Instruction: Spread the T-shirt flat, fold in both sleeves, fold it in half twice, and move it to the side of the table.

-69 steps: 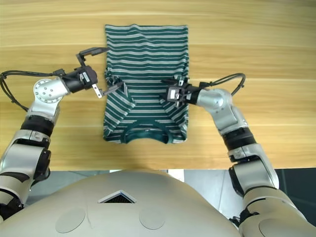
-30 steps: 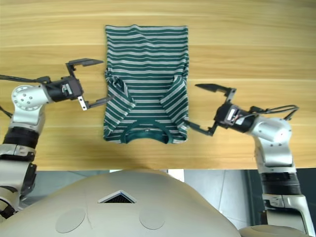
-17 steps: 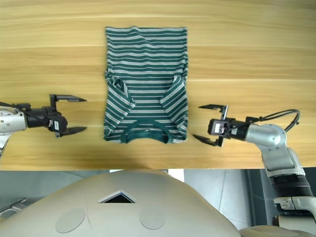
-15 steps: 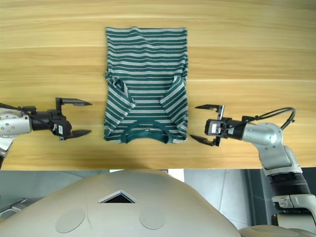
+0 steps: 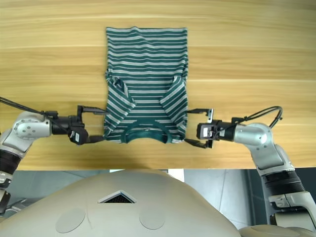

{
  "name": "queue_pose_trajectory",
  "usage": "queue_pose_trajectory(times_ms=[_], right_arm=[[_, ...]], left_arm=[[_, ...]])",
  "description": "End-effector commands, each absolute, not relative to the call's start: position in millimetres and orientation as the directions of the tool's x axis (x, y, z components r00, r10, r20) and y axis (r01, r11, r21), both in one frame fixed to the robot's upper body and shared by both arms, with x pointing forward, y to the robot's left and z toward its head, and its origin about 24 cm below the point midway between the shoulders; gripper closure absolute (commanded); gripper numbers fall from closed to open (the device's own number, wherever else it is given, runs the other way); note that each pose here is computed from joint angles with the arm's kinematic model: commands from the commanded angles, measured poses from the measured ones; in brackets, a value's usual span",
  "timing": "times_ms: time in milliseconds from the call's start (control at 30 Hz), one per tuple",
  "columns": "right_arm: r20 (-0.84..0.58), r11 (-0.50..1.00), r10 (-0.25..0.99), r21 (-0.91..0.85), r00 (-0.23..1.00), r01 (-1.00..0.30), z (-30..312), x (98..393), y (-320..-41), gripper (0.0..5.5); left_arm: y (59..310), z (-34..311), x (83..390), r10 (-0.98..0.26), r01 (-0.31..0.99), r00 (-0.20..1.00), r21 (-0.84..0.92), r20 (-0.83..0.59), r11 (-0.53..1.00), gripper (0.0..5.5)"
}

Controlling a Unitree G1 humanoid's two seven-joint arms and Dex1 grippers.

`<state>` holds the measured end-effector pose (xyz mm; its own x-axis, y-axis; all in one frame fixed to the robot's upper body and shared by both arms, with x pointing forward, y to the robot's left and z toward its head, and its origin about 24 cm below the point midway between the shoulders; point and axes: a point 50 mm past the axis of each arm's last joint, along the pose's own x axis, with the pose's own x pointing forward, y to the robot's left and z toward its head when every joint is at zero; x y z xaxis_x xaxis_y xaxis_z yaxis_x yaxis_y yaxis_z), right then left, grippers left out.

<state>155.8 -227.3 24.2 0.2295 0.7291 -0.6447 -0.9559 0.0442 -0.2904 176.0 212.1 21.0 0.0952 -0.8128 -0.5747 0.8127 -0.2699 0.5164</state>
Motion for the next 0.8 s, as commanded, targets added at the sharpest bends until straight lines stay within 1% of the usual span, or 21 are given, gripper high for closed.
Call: queue_pose_trajectory(times_ms=[33, 233, 267, 333, 433, 467, 500, 633, 733, 800], right_arm=[[-0.690, 0.025, 0.702, -0.228, 0.180, -0.973, 12.5, 146.9, -227.0, 1.36], [-0.686, 0.016, 0.706, -0.233, 0.176, -0.972, 11.2, 150.3, -223.5, 2.42], [-0.685, 0.015, 0.707, -0.233, 0.175, -0.972, 11.2, 150.6, -223.1, 2.69], [-0.683, 0.014, 0.710, -0.233, 0.174, -0.972, 10.8, 151.0, -221.9, 3.02], [-0.679, 0.015, 0.713, -0.233, 0.174, -0.972, 10.6, 151.0, -220.4, 3.65], [-0.678, 0.016, 0.714, -0.233, 0.174, -0.972, 10.7, 150.8, -220.1, 3.72], [-0.677, 0.016, 0.715, -0.233, 0.174, -0.972, 10.6, 150.9, -219.5, 3.97], [-0.676, 0.015, 0.717, -0.229, 0.170, -0.973, 10.4, 150.6, -218.6, 4.65], [-0.678, 0.014, 0.716, -0.226, 0.168, -0.974, 10.4, 150.2, -218.7, 5.28], [-0.677, 0.013, 0.717, -0.226, 0.167, -0.974, 10.9, 150.4, -218.3, 5.49]], left_arm=[[220.9, 1.3, 171.8, -0.728, 0.843, 0.050, 0.420, -0.683, -0.336, 1.39], [217.0, -0.7, 169.1, -0.743, 0.846, 0.021, 0.408, -0.669, -0.344, 2.42], [216.7, -0.7, 168.5, -0.745, 0.846, 0.017, 0.406, -0.667, -0.345, 2.70], [216.9, -0.4, 167.4, -0.746, 0.848, 0.009, 0.401, -0.665, -0.347, 3.00], [217.6, 1.1, 165.9, -0.752, 0.850, -0.004, 0.393, -0.660, -0.349, 3.60], [217.5, 1.4, 165.6, -0.753, 0.851, -0.007, 0.392, -0.658, -0.350, 3.65], [217.3, 1.6, 165.5, -0.754, 0.851, -0.009, 0.391, -0.656, -0.351, 3.90], [215.8, 2.1, 165.0, -0.760, 0.851, -0.018, 0.389, -0.649, -0.353, 4.56], [215.2, 2.4, 164.6, -0.766, 0.852, -0.020, 0.390, -0.643, -0.350, 5.17], [214.8, 2.6, 164.6, -0.768, 0.852, -0.022, 0.389, -0.639, -0.349, 5.44]])
